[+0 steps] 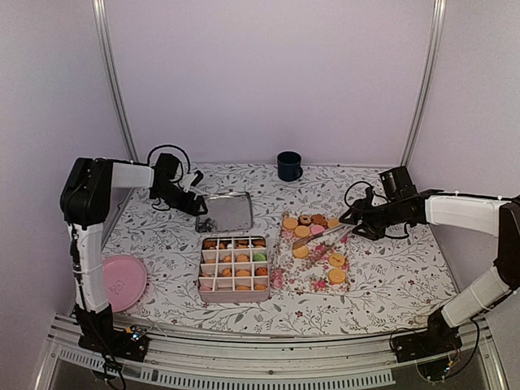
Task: Pack the cookies
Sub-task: Place the clamp on the plate, then pick up the box lid from the center of the board.
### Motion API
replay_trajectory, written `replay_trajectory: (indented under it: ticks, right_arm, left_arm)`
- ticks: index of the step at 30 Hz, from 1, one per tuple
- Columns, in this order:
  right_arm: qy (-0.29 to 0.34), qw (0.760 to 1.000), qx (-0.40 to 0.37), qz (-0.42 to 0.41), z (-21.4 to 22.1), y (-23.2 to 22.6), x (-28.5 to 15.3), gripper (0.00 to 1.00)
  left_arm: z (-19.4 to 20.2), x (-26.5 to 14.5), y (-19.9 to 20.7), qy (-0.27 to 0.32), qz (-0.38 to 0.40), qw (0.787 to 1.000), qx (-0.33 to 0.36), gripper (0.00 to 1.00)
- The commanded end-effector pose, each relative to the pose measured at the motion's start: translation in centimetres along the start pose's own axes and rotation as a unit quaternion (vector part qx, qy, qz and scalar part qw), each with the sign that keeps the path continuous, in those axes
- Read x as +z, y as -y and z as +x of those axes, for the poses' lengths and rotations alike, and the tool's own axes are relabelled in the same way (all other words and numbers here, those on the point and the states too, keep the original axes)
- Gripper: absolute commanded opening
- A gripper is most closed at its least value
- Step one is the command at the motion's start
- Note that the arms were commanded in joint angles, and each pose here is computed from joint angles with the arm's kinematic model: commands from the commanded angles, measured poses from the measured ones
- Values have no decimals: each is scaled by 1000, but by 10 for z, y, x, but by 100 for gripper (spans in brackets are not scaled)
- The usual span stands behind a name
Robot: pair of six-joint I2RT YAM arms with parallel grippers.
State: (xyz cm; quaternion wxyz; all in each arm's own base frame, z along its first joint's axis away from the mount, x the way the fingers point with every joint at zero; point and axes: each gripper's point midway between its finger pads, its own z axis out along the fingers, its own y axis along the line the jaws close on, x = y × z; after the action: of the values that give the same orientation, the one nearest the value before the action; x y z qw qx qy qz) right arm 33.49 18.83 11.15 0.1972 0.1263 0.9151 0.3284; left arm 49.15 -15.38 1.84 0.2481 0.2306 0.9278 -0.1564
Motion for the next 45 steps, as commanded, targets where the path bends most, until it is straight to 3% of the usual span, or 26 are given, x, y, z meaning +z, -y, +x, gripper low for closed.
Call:
replay_trajectory:
  ticks: [1,11,23,31,40,45]
  right_arm:
    - [3,1000,25,8,-1,3,2,65]
    - [71,997,-20,-7,-15,-21,-38,73]
    - [98,990,-95,49,-3,-40,-42,72]
    - [101,983,-141,53,1,-64,-30,72]
    - [106,978,-178,26,-1,-93,-18,74]
    - [112,973,-201,-19,-4,-124,-11,77]
  left_arm:
    - [3,17,-4,-9,-5,1000,1,88]
    - [2,35,-4,-25,2,1000,-18,71]
    - [22,35,-9,-65,-26,996,-50,34]
    - [-4,28,-9,-40,-25,997,-53,6]
    - [-50,14,-3,-1,-13,998,-56,0]
    - [-98,-16,8,45,11,997,-60,0]
